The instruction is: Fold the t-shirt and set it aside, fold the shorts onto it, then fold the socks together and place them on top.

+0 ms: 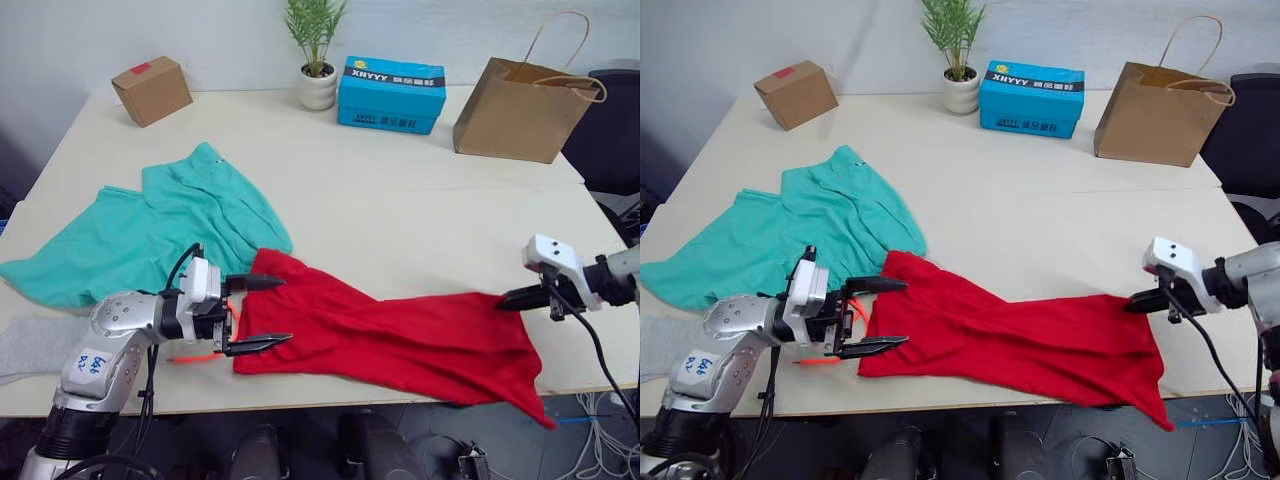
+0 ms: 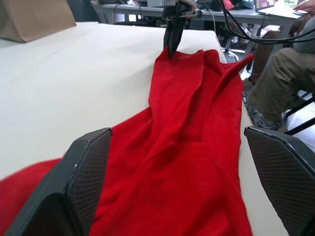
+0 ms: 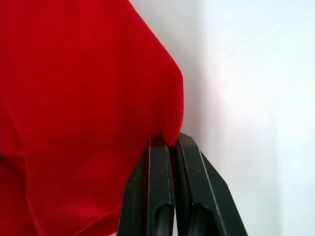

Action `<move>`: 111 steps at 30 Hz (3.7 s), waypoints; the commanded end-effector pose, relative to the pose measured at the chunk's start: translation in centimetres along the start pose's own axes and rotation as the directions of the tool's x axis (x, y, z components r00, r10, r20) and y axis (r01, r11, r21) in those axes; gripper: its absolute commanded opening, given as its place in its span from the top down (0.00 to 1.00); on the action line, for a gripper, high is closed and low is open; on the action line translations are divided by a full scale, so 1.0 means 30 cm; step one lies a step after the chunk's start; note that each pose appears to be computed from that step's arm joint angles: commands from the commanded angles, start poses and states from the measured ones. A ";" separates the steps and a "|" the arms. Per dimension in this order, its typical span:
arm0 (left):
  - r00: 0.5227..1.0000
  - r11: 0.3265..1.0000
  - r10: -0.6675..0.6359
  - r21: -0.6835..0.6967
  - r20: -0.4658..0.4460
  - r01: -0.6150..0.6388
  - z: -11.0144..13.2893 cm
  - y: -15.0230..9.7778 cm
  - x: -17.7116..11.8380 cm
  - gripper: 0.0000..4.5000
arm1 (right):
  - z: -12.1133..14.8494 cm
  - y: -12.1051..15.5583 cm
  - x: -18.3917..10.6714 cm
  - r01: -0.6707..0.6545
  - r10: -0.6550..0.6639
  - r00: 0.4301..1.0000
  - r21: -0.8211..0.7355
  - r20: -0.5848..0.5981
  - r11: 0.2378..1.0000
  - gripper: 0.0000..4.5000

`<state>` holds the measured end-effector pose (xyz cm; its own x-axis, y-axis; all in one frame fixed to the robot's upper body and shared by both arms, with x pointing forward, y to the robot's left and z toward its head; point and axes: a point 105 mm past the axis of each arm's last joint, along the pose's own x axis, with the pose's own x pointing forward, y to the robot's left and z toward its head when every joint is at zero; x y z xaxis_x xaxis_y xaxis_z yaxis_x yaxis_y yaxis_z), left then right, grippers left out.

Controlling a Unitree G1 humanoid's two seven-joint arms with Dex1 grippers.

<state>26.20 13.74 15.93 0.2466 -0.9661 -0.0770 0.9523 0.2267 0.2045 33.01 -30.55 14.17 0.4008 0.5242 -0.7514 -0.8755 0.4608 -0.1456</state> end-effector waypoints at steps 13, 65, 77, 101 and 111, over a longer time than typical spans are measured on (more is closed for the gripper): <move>0.986 0.983 0.167 0.074 0.024 -0.169 0.016 0.100 0.022 0.00 | 0.064 -0.192 -0.027 0.359 -0.354 0.932 -0.079 0.072 0.930 1.00; 0.937 0.985 -0.013 -0.167 -0.349 -0.049 -0.351 -0.102 0.186 0.99 | -0.237 0.196 -0.092 0.572 -0.593 0.778 0.155 0.206 0.805 1.00; 0.950 0.986 0.008 -0.155 -0.312 -0.060 -0.312 -0.089 0.185 0.99 | -0.252 0.047 -0.210 0.669 -0.712 0.677 0.247 0.186 0.701 1.00; 0.956 0.976 0.062 -0.183 -0.287 -0.119 -0.297 -0.084 0.158 0.99 | -0.185 0.198 0.085 0.544 -0.737 0.584 0.510 0.340 0.666 1.00; 0.982 0.988 0.102 -0.103 -0.157 -0.119 -0.227 -0.056 0.126 0.99 | -0.346 0.060 -0.101 0.707 -0.884 0.393 0.531 0.254 0.467 1.00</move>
<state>26.53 10.01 7.43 0.3554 -0.9017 -0.2462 0.9344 0.3491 0.0703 27.61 -37.60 7.94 0.9985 0.0025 -0.0549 -0.0151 0.9731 -0.2300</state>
